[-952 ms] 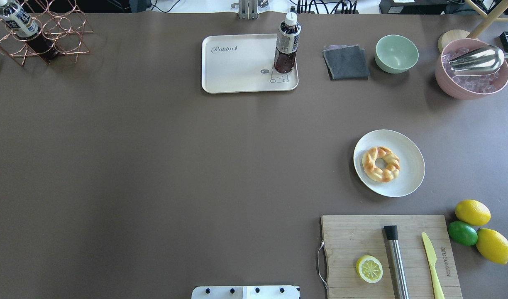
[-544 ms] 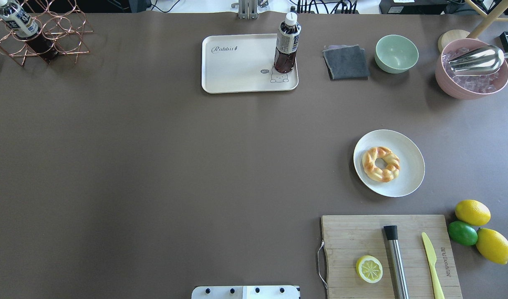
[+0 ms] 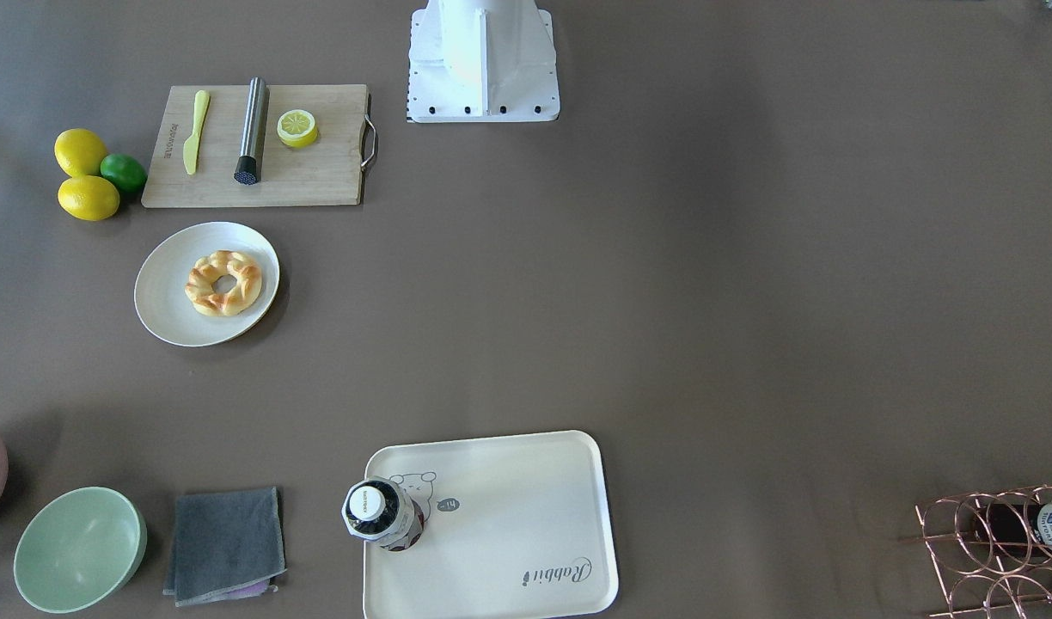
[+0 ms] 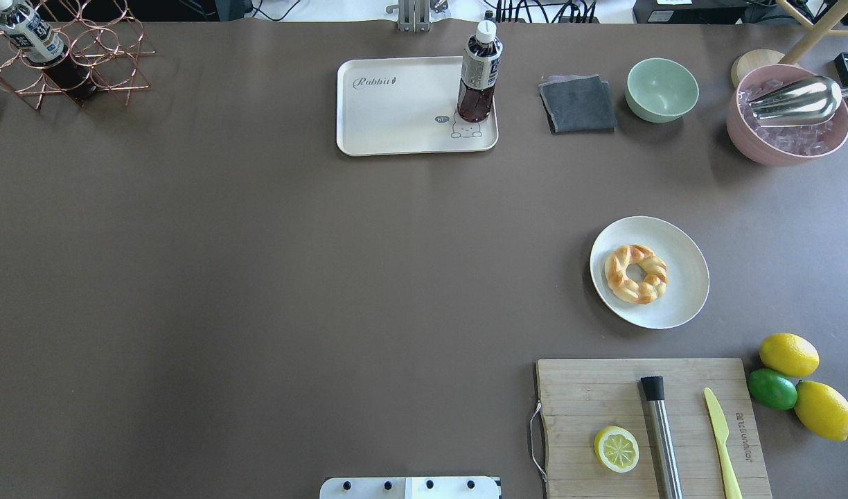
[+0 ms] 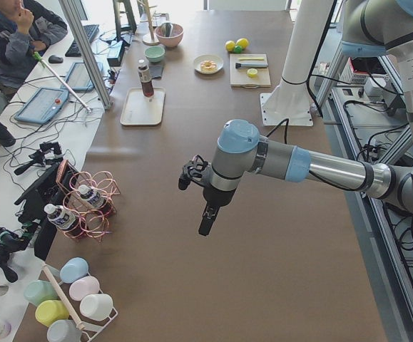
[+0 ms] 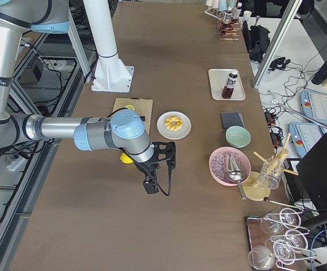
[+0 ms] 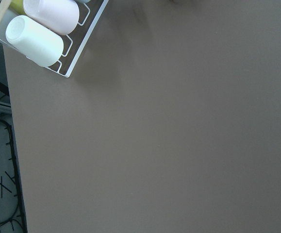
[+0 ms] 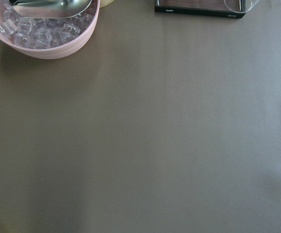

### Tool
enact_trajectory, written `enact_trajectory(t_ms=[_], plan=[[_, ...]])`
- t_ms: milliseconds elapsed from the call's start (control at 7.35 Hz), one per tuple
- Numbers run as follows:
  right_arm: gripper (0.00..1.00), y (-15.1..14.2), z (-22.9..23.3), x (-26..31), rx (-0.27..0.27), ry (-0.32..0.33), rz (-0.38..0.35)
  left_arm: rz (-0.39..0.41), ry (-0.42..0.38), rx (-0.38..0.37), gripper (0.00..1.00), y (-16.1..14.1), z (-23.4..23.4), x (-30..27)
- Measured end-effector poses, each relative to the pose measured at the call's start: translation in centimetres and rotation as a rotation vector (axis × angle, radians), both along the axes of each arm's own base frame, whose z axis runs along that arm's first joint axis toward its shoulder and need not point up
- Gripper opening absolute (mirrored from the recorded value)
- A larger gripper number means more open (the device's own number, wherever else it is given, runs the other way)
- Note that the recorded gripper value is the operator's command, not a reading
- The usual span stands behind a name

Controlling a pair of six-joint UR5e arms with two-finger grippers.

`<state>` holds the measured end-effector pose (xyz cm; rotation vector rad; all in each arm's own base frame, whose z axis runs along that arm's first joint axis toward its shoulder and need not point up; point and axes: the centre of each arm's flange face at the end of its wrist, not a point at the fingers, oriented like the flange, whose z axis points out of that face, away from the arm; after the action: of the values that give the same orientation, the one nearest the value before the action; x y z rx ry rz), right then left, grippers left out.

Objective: Place donut on tray

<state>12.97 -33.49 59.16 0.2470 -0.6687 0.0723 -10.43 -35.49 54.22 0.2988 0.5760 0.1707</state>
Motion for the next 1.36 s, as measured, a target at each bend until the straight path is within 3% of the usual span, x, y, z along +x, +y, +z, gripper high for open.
enact_trajectory(t_ms=[816, 1088, 1361], plan=[[1.00, 0.2, -0.2, -0.5, 0.004, -0.019, -0.013, 0.035, -0.004, 0.000, 0.97, 0.8, 0.8, 0.1], [1.00, 0.0, -0.8, -1.9, -0.008, -0.109, -0.021, 0.038, -0.006, -0.003, 0.97, 0.8, 1.0, 0.1], [1.00, -2.3, -2.6, -5.9, -0.080, -0.187, -0.007, 0.041, -0.005, -0.009, 0.97, 0.9, 1.2, 0.2]])
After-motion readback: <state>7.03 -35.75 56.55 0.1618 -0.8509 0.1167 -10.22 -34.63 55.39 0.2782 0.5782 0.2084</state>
